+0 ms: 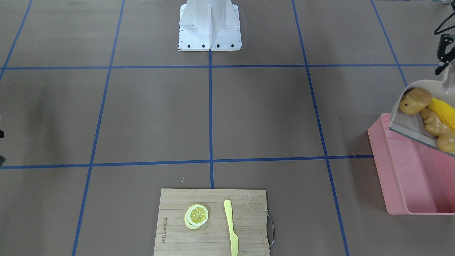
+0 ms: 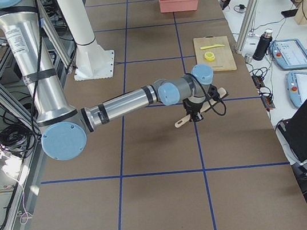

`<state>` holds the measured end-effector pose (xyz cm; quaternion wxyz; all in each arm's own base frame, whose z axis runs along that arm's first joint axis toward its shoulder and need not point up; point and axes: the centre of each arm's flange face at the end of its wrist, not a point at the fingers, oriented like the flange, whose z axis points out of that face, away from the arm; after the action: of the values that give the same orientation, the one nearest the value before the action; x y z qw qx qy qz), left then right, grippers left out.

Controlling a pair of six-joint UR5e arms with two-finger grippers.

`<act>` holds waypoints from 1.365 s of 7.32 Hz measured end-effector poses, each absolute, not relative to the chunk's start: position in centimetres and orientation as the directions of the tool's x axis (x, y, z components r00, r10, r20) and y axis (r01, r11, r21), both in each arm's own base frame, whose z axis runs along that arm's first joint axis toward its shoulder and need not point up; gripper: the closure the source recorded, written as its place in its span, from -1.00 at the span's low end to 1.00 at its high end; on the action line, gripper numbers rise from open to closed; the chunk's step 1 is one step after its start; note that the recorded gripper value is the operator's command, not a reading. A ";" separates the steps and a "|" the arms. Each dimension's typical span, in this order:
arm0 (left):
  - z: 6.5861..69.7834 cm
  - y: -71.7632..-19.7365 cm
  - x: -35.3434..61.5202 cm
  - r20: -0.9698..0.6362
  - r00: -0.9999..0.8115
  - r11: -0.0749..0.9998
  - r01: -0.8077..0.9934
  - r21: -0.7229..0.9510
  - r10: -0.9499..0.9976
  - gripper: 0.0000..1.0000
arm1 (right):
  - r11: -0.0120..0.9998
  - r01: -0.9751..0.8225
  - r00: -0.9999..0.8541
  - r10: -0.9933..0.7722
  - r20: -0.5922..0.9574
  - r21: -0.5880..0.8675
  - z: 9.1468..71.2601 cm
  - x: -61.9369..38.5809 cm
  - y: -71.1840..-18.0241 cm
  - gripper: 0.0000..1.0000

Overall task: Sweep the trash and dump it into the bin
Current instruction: 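Tip the dustpan over the pink bin while right gripper sets brush down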

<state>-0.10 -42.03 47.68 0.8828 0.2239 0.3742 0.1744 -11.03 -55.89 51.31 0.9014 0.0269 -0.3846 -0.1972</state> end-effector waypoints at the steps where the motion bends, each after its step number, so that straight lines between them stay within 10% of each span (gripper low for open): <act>1: 49.5 -41.6 -1.8 -0.580 0.651 0.834 -0.155 0.529 0.489 1.00 | 0.923 0.372 0.660 -0.338 0.671 0.099 49.5 -10.5 -54.6 1.00; 10: 54.8 -40.5 -5.1 -0.614 0.655 0.897 -0.353 0.266 0.440 1.00 | 0.757 0.472 0.699 -0.009 0.715 -0.452 59.5 -15.1 -42.0 1.00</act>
<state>-5.08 -40.53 54.78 0.9076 0.0617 0.3533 0.2184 -15.09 -42.03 59.46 0.8646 -0.3194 -0.3620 -0.1390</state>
